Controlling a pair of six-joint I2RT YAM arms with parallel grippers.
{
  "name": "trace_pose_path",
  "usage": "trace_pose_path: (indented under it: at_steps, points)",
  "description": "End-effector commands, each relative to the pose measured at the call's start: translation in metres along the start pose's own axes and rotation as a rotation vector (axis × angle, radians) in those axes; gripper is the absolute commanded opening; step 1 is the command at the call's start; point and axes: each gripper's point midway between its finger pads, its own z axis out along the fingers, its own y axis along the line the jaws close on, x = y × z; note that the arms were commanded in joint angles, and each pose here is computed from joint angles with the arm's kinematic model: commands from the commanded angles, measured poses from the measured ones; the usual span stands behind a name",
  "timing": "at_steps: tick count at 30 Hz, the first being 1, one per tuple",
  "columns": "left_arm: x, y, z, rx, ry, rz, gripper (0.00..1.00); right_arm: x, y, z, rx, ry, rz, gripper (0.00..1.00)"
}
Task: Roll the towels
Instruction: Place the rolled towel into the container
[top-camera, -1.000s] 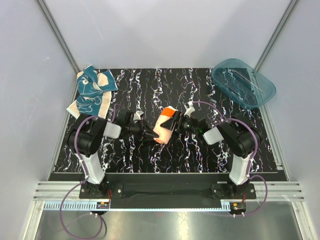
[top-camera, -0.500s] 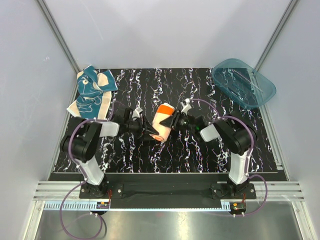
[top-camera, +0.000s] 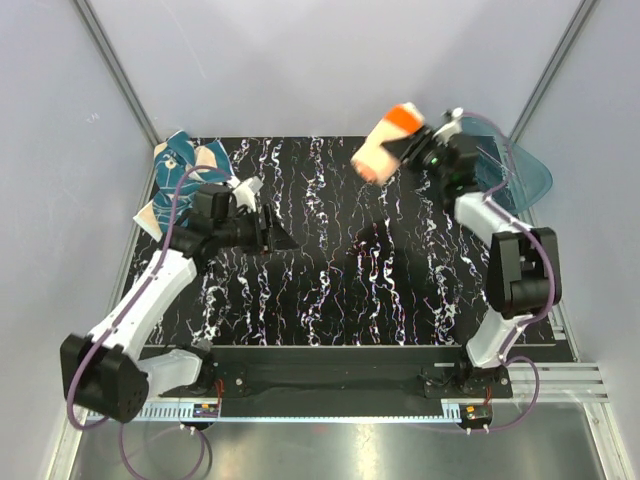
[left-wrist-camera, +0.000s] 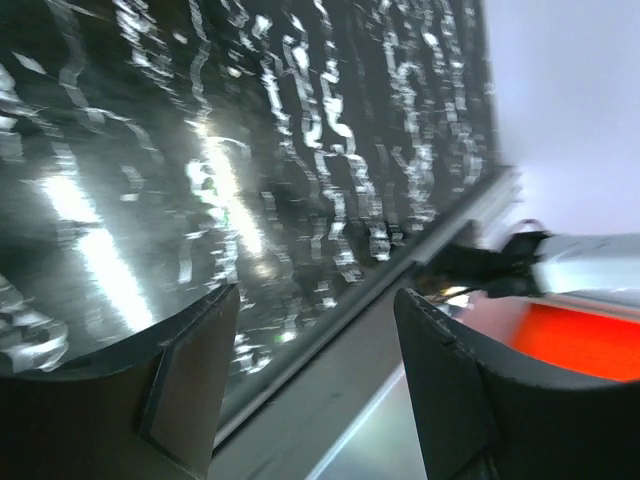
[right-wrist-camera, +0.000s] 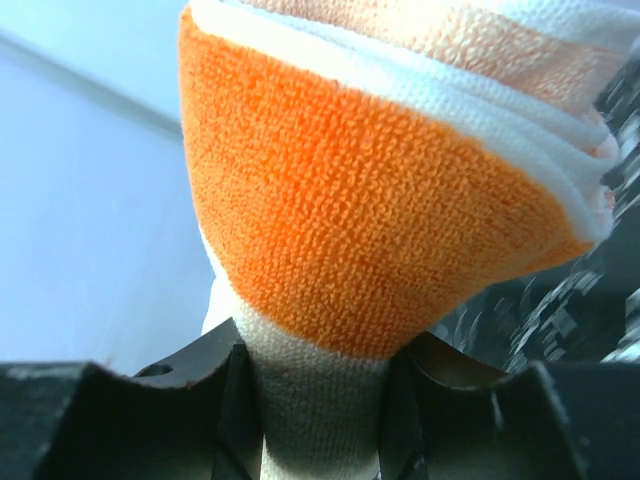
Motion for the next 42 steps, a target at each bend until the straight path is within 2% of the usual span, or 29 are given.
trace_pose_path:
  at_steps: [1, 2, 3, 5, 6, 7, 8, 9, 11, 12, 14, 15, 16, 18, 20, 30, 35, 38, 39, 42]
  points:
    - [0.013, 0.03, -0.024, -0.189, 0.013, 0.12, 0.68, -0.071, 0.013, 0.001, -0.046, -0.072, -0.081, 0.38]
    - [0.015, 0.032, -0.027, -0.2, 0.01, 0.131, 0.68, -0.095, -0.002, -0.004, -0.022, -0.108, -0.074, 0.38]
    - [0.017, 0.034, -0.028, -0.205, 0.01, 0.141, 0.68, -0.097, -0.018, 0.003, -0.008, -0.102, -0.053, 0.38]
    - [0.018, 0.033, -0.031, -0.201, -0.001, 0.17, 0.68, -0.147, -0.036, -0.007, -0.001, -0.176, -0.058, 0.38]
    - [0.02, 0.034, -0.03, -0.194, -0.005, 0.18, 0.68, -0.149, -0.061, 0.0, 0.021, -0.172, -0.032, 0.38]
    - [0.021, 0.033, -0.03, -0.181, -0.004, 0.184, 0.68, -0.17, -0.057, 0.0, -0.009, -0.196, -0.033, 0.38]
    - [0.022, 0.033, -0.03, -0.176, -0.008, 0.189, 0.68, -0.178, -0.068, 0.002, -0.011, -0.2, -0.023, 0.38]
    - [0.023, 0.034, -0.029, -0.173, -0.011, 0.193, 0.68, -0.181, -0.1, 0.004, 0.017, -0.196, 0.007, 0.38]
    - [0.024, 0.036, -0.028, -0.175, -0.006, 0.199, 0.68, -0.199, -0.109, 0.007, 0.001, -0.204, -0.003, 0.38]
    - [0.025, 0.039, -0.027, -0.183, -0.002, 0.201, 0.68, -0.197, -0.143, 0.009, 0.035, -0.194, 0.023, 0.38]
    - [0.026, 0.044, -0.027, -0.199, -0.003, 0.208, 0.68, -0.212, -0.156, 0.011, 0.034, -0.199, 0.008, 0.39]
    - [0.026, 0.046, -0.026, -0.206, -0.005, 0.215, 0.68, -0.204, -0.189, 0.013, 0.056, -0.175, 0.039, 0.39]
    - [0.027, 0.049, -0.027, -0.216, -0.008, 0.216, 0.68, -0.218, -0.188, 0.013, 0.051, -0.179, 0.027, 0.39]
    - [0.027, 0.052, -0.026, -0.226, -0.011, 0.216, 0.68, -0.204, -0.228, 0.02, 0.084, -0.145, 0.066, 0.39]
    - [0.029, 0.053, -0.025, -0.224, -0.009, 0.215, 0.68, -0.199, -0.249, 0.023, 0.102, -0.122, 0.084, 0.39]
    - [0.03, 0.061, -0.021, -0.243, -0.003, 0.205, 0.67, -0.156, -0.312, 0.021, 0.263, -0.071, 0.166, 0.4]
    - [0.03, 0.061, -0.022, -0.248, -0.005, 0.205, 0.67, -0.145, -0.341, 0.002, 0.435, -0.048, 0.225, 0.43]
    - [0.028, 0.06, -0.024, -0.251, -0.017, 0.21, 0.67, -0.138, -0.357, -0.011, 0.512, -0.021, 0.247, 0.53]
    - [0.028, 0.06, -0.024, -0.249, -0.018, 0.211, 0.67, -0.144, -0.353, -0.01, 0.511, -0.02, 0.232, 0.61]
    - [0.029, 0.06, -0.023, -0.25, -0.014, 0.208, 0.67, -0.131, -0.359, -0.014, 0.538, 0.031, 0.249, 0.74]
